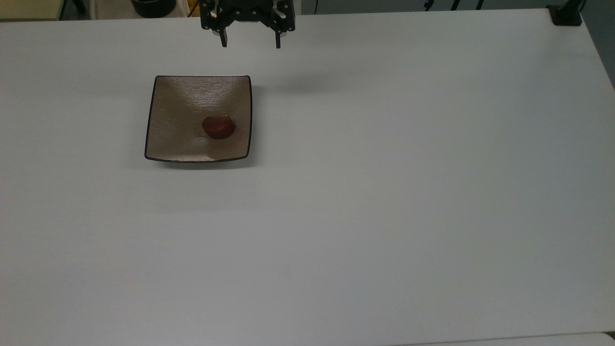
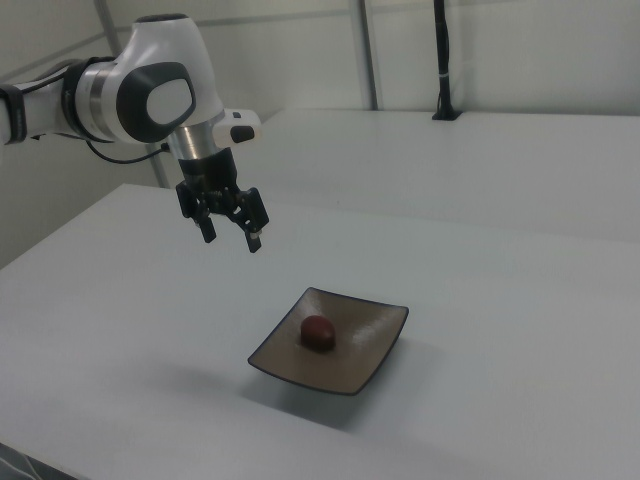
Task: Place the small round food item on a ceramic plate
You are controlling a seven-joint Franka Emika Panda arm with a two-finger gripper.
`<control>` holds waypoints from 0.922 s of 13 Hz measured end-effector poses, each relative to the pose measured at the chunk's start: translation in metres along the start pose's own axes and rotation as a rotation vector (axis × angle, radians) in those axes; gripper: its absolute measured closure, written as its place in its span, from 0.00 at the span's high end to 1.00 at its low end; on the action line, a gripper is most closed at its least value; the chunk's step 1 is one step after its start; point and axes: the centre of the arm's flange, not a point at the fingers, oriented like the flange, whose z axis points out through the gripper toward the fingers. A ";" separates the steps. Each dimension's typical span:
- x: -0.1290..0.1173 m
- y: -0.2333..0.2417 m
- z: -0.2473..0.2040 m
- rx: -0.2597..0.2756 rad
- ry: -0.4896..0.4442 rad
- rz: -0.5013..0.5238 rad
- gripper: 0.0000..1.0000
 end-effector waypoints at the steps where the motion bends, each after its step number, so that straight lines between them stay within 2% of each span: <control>1: 0.000 0.001 0.000 0.000 0.000 0.002 1.00; 12: 0.000 0.002 -0.002 0.000 0.003 0.005 1.00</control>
